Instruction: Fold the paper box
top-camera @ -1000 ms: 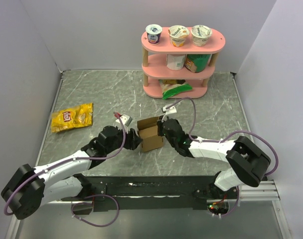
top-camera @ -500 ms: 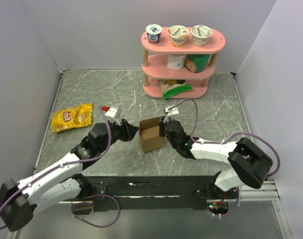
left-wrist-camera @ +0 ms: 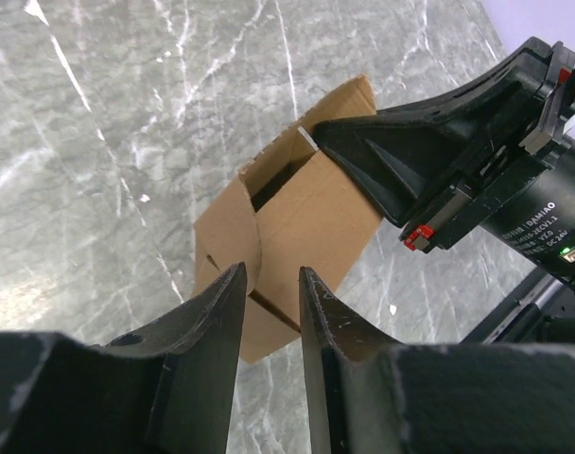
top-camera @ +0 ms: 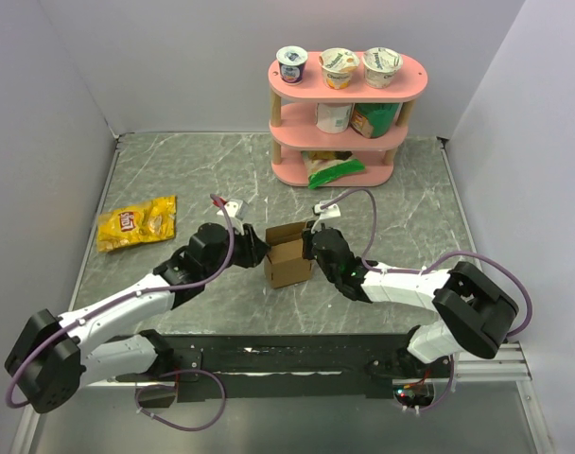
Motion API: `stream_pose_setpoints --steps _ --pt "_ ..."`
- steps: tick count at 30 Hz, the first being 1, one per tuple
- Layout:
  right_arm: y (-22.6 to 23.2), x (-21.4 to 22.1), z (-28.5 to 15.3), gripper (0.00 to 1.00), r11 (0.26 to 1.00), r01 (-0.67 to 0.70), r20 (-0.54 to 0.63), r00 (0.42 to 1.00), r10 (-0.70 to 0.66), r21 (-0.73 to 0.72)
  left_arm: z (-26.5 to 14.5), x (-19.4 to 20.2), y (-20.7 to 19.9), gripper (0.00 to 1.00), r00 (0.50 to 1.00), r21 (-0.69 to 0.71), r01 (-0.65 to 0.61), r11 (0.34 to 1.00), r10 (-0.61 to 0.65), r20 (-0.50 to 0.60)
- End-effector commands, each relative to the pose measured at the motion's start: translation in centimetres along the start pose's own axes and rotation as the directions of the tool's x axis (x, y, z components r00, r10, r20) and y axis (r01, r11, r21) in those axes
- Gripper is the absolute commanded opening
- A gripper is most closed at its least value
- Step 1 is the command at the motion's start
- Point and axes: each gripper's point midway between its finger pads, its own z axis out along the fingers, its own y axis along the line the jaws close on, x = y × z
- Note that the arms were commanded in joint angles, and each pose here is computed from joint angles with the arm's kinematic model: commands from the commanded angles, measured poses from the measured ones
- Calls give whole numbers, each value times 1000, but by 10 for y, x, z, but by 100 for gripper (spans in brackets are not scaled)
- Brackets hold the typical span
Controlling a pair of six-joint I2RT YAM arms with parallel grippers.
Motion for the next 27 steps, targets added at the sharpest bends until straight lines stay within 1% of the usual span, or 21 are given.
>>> stream_pose_setpoints --steps 1,5,8,14,19,23,27 --pt "-13 36 -9 0 998 54 -115 992 -51 31 6 -8 -13 35 999 63 23 998 -25 28" --pt "-14 35 -9 0 998 50 -109 993 -47 30 8 1 -12 34 999 70 31 997 -32 12" --pt "-13 35 -9 0 998 52 -109 993 -48 31 10 6 -15 34 999 103 40 994 -41 7" --pt "-14 36 -9 0 998 52 -109 993 -48 32 13 17 -12 33 999 103 49 993 -48 -17" --pt "-14 38 -8 0 998 57 -113 992 -54 30 12 20 -16 32 998 138 64 988 -63 -12" --pt "-15 40 -9 0 998 57 -107 993 -54 26 10 26 -13 32 997 125 67 990 -64 -30" --pt "-16 42 -11 0 999 46 -83 996 -44 16 1 28 -7 34 999 114 47 992 -46 -11"
